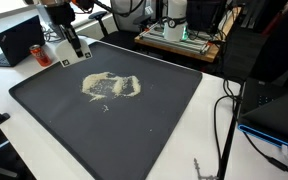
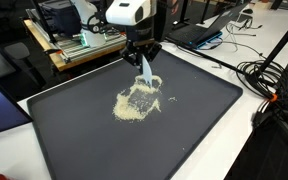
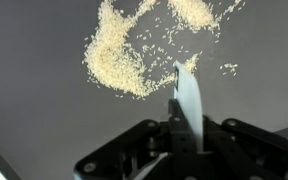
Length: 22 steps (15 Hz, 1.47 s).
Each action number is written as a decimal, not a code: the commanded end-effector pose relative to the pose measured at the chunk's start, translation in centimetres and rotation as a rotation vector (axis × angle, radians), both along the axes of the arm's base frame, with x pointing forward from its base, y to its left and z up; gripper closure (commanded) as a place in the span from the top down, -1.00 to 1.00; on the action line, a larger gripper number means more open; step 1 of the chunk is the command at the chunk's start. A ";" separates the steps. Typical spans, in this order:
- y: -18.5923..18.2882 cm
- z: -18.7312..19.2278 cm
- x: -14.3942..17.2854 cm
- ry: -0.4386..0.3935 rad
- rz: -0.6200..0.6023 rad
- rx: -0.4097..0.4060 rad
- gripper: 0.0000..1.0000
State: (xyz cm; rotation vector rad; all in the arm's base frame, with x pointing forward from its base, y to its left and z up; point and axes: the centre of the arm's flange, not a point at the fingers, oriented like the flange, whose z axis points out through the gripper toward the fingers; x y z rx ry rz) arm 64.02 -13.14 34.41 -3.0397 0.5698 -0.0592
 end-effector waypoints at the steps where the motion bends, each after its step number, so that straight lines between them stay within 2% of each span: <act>1: -0.1 1.8 -5.1 0.049 -0.068 0.057 -0.98; 10: -3.7 2.5 -9.9 0.084 -0.229 0.213 -0.98; 16: -7.1 -0.1 -13.7 0.054 -0.330 0.379 -0.98; 19: -9.1 -1.8 -15.8 0.011 -0.399 0.445 -0.98; 20: -8.6 -1.5 -13.5 0.061 -0.377 0.396 -0.98; 22: -9.2 -1.9 -14.0 0.063 -0.386 0.399 -0.93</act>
